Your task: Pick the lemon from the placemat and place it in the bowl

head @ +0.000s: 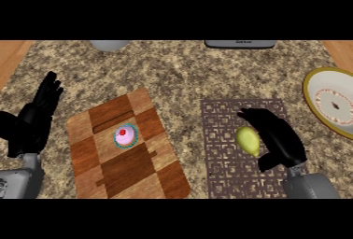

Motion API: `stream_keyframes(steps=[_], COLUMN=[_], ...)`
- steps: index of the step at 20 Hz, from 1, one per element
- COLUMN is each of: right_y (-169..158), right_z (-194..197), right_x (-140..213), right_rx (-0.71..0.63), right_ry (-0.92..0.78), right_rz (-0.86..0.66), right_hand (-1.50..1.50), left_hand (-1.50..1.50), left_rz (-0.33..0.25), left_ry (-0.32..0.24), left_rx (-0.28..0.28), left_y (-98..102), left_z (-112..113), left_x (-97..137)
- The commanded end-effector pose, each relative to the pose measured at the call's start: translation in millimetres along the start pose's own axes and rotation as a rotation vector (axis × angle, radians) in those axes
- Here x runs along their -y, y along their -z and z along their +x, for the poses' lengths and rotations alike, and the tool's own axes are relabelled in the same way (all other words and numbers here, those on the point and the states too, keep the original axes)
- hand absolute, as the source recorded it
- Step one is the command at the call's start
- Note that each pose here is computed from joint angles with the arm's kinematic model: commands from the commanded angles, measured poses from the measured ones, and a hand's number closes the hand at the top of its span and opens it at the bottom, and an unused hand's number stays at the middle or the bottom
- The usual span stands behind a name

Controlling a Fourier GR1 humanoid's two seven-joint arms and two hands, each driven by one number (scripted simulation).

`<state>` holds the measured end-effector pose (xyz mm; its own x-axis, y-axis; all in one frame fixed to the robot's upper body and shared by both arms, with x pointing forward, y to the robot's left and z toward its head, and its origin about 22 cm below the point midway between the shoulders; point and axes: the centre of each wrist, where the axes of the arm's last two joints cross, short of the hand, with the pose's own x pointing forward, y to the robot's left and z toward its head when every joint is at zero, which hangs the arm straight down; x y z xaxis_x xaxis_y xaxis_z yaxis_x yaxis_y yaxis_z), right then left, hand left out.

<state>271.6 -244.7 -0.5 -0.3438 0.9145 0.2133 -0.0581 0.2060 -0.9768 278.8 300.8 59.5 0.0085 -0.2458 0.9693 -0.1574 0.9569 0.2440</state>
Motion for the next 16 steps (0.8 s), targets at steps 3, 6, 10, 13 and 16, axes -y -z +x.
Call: stream_keyframes(steps=[3,6,10,13,16], right_y=[18,27,32,33,50], right_z=[8,9,7,4,-26], right_x=[-12,-24,-19,-23,1], right_rx=[0.077,0.091,0.093,0.069,-0.395], right_ry=[-0.006,0.044,0.042,0.033,0.143], right_rz=[0.048,0.007,-0.014,-0.073,0.032], right_hand=[1.5,1.5,1.5,1.5,1.5], left_hand=[0.0,0.0,0.0,0.0,0.0], left_rz=[0.004,-0.006,-0.017,-0.001,-0.013], left_ry=[0.001,0.005,0.002,0.001,0.008], left_rx=[-0.005,0.011,0.001,0.01,0.029], left_y=[12,9,-14,2,5], left_z=[0,7,-3,-14,-3], left_x=[-5,-10,-4,-13,-4])
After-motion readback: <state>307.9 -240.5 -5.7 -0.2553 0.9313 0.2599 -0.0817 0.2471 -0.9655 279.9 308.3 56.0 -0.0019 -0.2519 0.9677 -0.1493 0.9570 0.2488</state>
